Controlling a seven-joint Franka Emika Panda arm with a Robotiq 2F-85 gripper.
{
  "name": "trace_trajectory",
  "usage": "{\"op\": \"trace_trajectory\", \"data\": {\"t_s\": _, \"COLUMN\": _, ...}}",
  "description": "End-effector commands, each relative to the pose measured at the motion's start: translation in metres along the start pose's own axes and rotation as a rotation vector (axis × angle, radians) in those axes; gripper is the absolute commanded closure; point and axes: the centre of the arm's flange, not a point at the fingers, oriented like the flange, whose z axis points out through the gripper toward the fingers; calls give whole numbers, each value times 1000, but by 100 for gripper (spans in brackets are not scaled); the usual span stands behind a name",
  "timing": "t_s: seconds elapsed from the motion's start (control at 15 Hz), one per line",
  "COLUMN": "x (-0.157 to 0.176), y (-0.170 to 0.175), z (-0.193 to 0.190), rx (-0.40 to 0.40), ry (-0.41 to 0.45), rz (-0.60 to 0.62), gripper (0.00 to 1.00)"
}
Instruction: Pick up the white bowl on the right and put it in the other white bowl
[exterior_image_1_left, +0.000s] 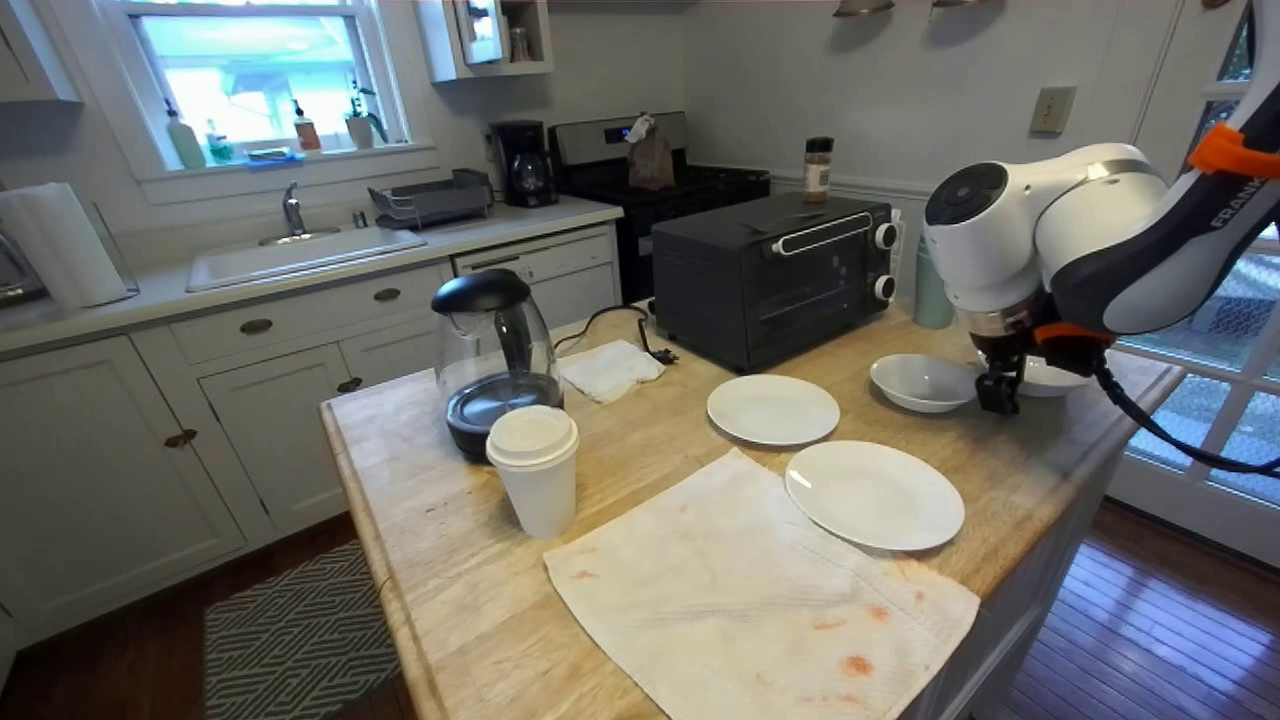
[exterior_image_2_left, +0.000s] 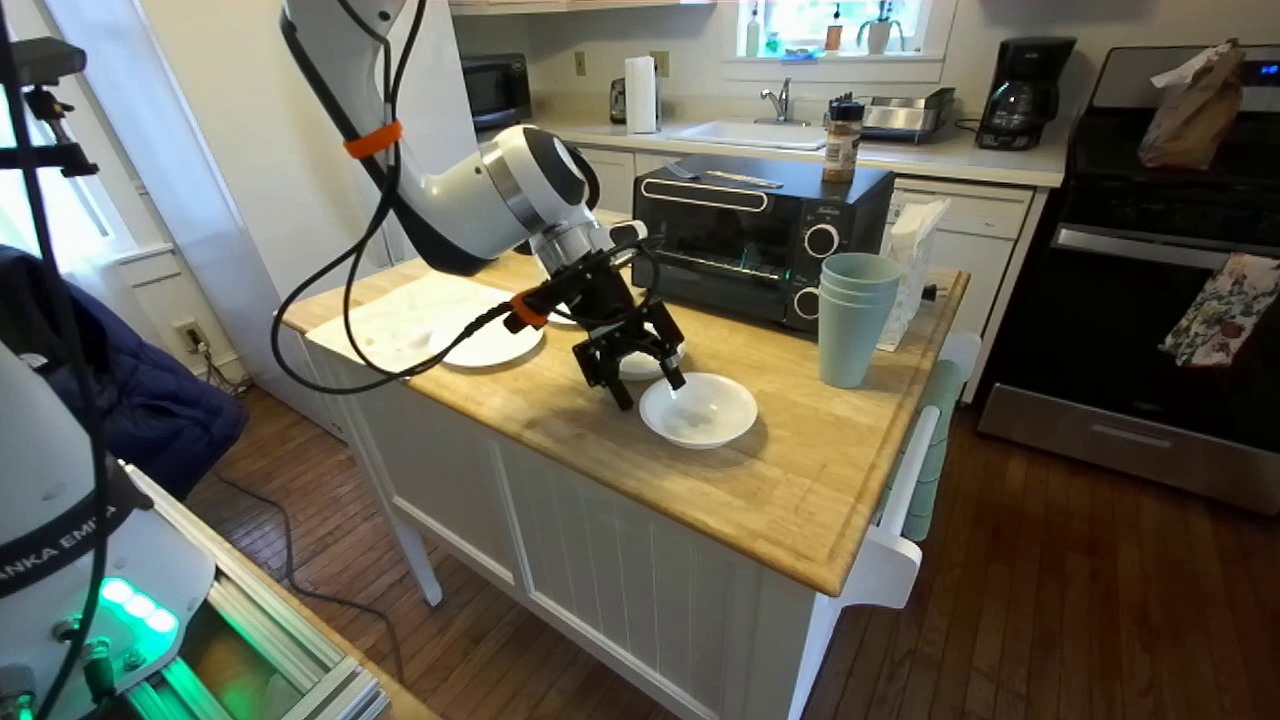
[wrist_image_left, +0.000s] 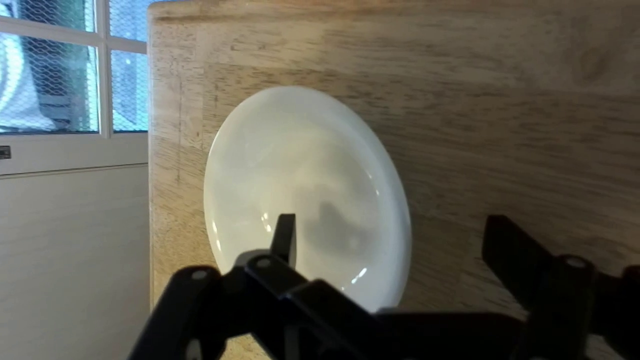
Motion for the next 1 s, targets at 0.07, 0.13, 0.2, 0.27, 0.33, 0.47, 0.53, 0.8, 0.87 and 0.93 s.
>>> {"op": "trace_trajectory", "data": {"t_s": 0.07, "x": 4, "y": -2, "z": 5, "rx": 9, "ry": -10, "rz": 20, "gripper": 31}}
{"op": "trace_trajectory", "data": {"t_s": 0.13, "x": 4, "y": -2, "z": 5, "rx": 8, "ry": -9, "rz": 20, "gripper": 33}}
{"op": "trace_trajectory", "data": {"t_s": 0.2, "x": 4, "y": -3, "z": 6, "rx": 7, "ry": -10, "rz": 20, "gripper": 35}}
{"op": "trace_trajectory", "data": {"t_s": 0.27, "x": 4, "y": -3, "z": 6, "rx": 5, "ry": -15, "rz": 21, "gripper": 31}}
{"op": "trace_trajectory", "data": {"t_s": 0.33, "x": 5, "y": -2, "z": 6, "rx": 5, "ry": -15, "rz": 20, "gripper": 32}}
{"op": "trace_trajectory", "data": {"t_s": 0.47, "x": 4, "y": -2, "z": 6, "rx": 2, "ry": -14, "rz": 22, "gripper": 36}}
{"op": "trace_trajectory", "data": {"t_s": 0.53, "x": 5, "y": -2, "z": 6, "rx": 1, "ry": -14, "rz": 24, "gripper": 43}}
{"op": "trace_trajectory", "data": {"t_s": 0.8, "x": 4, "y": -3, "z": 9, "rx": -1, "ry": -17, "rz": 26, "gripper": 74}}
{"op": "trace_trajectory", "data": {"t_s": 0.87, "x": 4, "y": -3, "z": 9, "rx": -2, "ry": -17, "rz": 27, "gripper": 76}}
{"op": "trace_trajectory", "data": {"t_s": 0.93, "x": 4, "y": -2, "z": 10, "rx": -2, "ry": -19, "rz": 28, "gripper": 79}}
